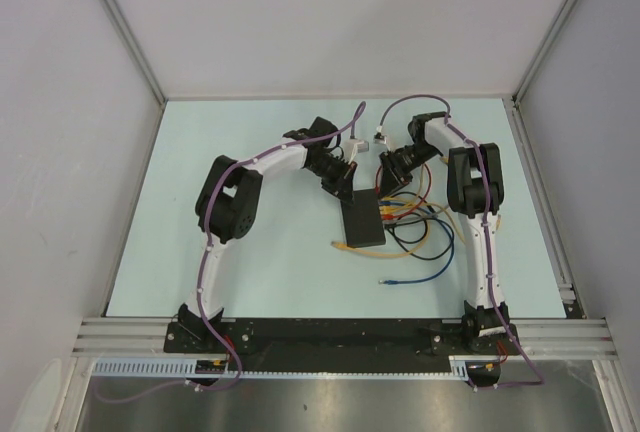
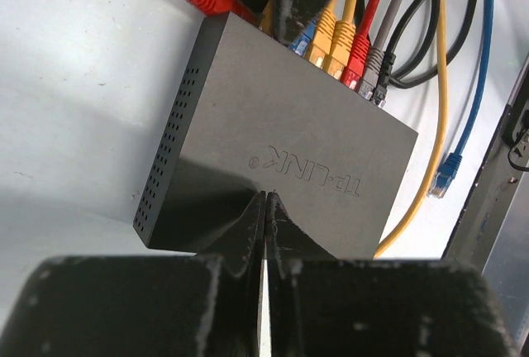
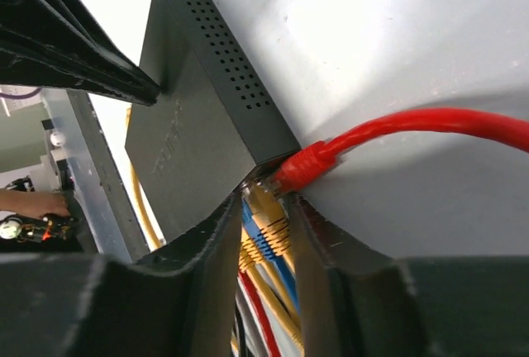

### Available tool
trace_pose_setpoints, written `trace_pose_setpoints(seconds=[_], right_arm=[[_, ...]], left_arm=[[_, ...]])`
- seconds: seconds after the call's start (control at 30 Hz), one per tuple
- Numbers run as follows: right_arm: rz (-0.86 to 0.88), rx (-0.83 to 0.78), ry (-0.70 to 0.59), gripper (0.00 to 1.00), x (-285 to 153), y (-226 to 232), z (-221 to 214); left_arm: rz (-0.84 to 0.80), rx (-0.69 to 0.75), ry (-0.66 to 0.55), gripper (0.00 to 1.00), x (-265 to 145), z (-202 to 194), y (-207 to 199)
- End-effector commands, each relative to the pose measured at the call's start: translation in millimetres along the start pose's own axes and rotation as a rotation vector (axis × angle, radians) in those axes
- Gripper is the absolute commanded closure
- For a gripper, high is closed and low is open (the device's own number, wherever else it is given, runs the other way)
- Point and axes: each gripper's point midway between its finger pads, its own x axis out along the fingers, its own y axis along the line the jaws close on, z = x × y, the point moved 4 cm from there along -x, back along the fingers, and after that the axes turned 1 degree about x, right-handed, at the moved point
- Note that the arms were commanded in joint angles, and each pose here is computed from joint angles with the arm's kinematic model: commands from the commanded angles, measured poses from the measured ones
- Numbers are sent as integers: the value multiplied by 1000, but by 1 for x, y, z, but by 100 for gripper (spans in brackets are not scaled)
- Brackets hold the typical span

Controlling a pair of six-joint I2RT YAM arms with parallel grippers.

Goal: Pull the plug from the switch port

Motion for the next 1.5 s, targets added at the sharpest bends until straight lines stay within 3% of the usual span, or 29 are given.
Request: trace_pose_setpoints(seconds=[0.0,0.13,0.27,0.6,0.83,0.93,1.03,1.2,1.3,1.47], right_arm=[[-44,-11,125,55,27,-13,-17],[-46,-13,128,53,29,-13,-17],[-47,-13,132,59,31,-12,-18],[-73,-5,141,83,33,-18,-19],[-119,-41,173,84,28,-21,-23],[-108,-44,170,75,27,-18,-22],[-73,-31,172,75,29,-15,-22],[-76,-21,174,80,31,-19,-21],[-104,-29,187,90,31,-19,-21],[-187,-77,217,95,21,-21,-18]], left_arm=[[132,4,89,98,12,-23,25],[133,5,89,98,12,-23,26],[132,6,91,98,13,-23,25],[136,12,89,98,11,-23,24],[130,10,95,98,13,-25,24],[133,12,92,99,13,-24,24],[136,15,93,99,12,-24,24],[136,20,94,99,12,-24,23],[136,22,94,99,12,-23,23],[134,17,93,99,12,-24,24]])
